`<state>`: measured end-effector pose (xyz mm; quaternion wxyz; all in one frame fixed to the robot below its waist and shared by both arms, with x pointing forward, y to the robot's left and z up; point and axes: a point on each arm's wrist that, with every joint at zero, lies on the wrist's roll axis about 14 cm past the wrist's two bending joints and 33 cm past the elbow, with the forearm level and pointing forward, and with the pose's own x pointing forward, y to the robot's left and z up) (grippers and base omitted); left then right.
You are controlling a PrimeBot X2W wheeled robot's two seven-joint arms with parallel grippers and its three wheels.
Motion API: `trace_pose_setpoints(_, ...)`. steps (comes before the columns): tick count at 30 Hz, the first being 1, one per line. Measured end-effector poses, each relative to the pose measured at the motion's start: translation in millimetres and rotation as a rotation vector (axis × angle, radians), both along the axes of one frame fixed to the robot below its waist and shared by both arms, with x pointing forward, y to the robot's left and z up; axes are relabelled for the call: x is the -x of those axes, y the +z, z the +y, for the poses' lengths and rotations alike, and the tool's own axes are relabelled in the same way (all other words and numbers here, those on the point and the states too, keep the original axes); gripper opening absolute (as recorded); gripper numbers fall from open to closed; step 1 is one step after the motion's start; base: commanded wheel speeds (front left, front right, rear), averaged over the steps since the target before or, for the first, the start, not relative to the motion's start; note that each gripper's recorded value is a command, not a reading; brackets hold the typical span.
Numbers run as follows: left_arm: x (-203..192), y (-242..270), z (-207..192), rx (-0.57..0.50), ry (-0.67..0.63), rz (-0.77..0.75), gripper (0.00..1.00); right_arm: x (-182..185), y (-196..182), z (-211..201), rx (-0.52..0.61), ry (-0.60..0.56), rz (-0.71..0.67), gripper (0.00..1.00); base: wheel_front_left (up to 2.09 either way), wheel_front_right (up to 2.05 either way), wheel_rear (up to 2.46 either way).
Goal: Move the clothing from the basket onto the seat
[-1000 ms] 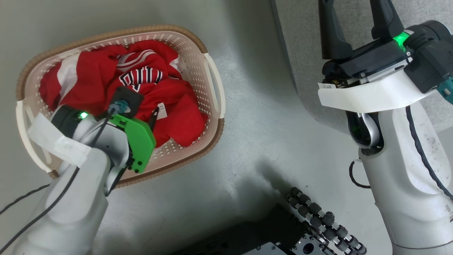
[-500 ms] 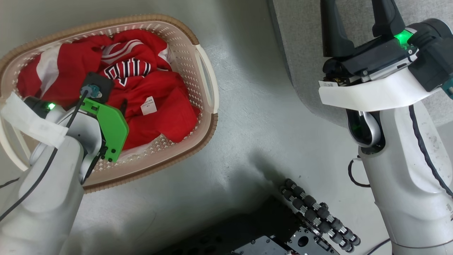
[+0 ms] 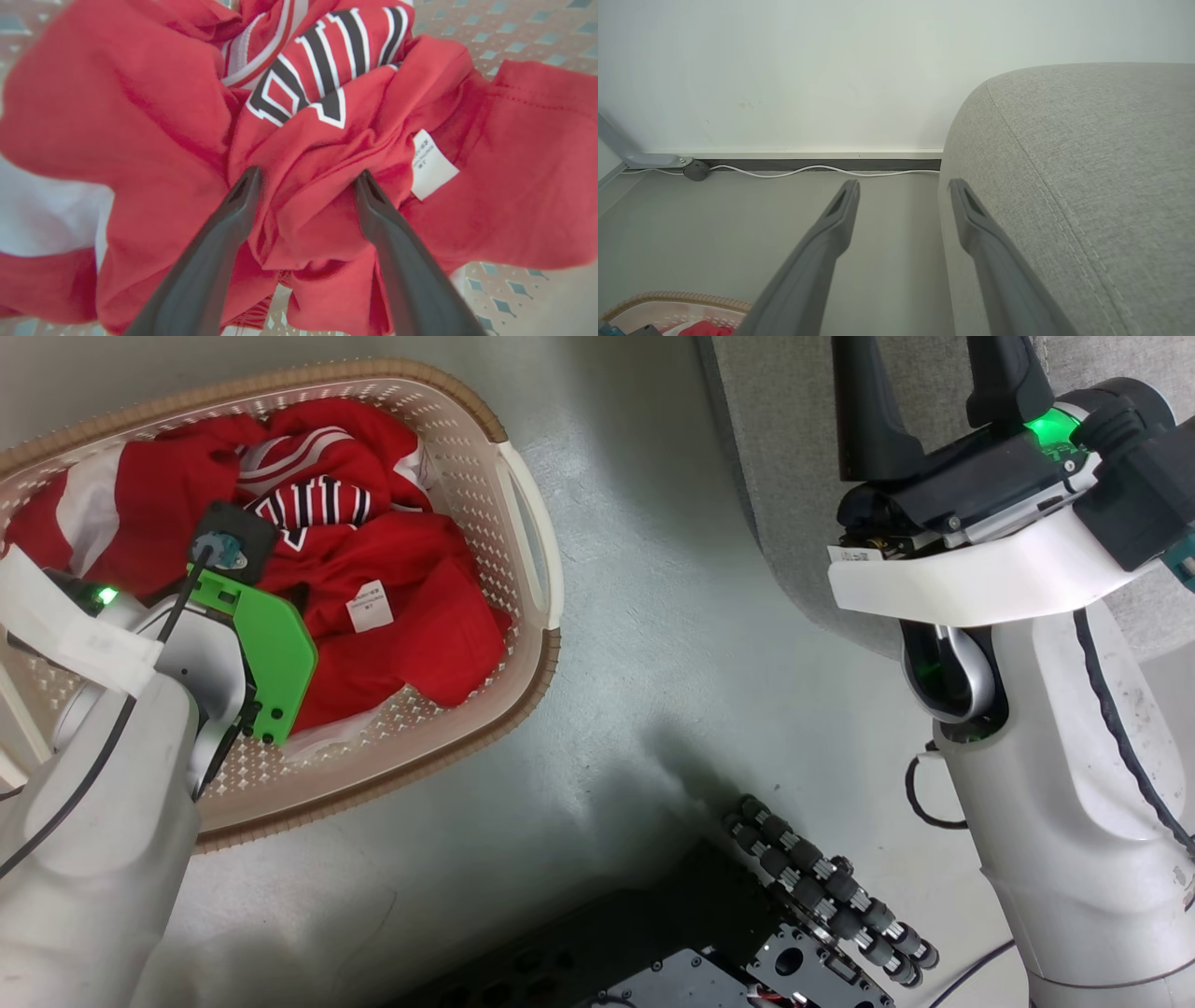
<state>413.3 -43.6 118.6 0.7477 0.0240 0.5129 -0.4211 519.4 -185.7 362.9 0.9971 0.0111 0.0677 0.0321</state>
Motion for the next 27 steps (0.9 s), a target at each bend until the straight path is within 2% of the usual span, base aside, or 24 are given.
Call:
trace_pose_setpoints(9,15,-6,-9,0.0,-0.038,0.05,1.0,1,-3,-2,-0.005,-0.009,0.011,1.0,0.0,0.0,0.0)
trace_pose_setpoints(10,17,-7,-10,0.0,-0.041,0.056,0.87,2,-3,-3,-0.003,-0.011,0.011,1.0,0.0,0.0,0.0)
trace_pose_setpoints(11,19,-7,-10,0.0,-0.048,0.058,0.24,2,-3,-3,-0.001,-0.013,0.012,1.0,0.0,0.0,0.0)
trace_pose_setpoints(12,19,-7,-11,0.002,-0.052,0.055,0.0,2,-3,-4,0.0,-0.014,0.013,1.0,0.0,0.0,0.0)
trace_pose_setpoints(14,19,-4,-14,0.012,-0.055,0.052,0.0,2,-2,-5,0.003,-0.017,0.012,1.0,0.0,0.0,0.0)
trace_pose_setpoints(19,4,19,-32,0.12,0.038,0.025,0.0,1,6,-10,0.022,-0.029,-0.001,1.0,0.0,0.0,0.0)
trace_pose_setpoints(21,-13,45,-47,0.22,0.124,-0.01,0.0,0,15,-17,0.051,-0.041,-0.021,1.0,0.0,0.0,0.0)
trace_pose_setpoints(27,-57,100,-47,0.35,0.253,-0.174,0.0,-4,44,-28,0.113,-0.061,-0.09,1.0,0.0,0.0,0.0)
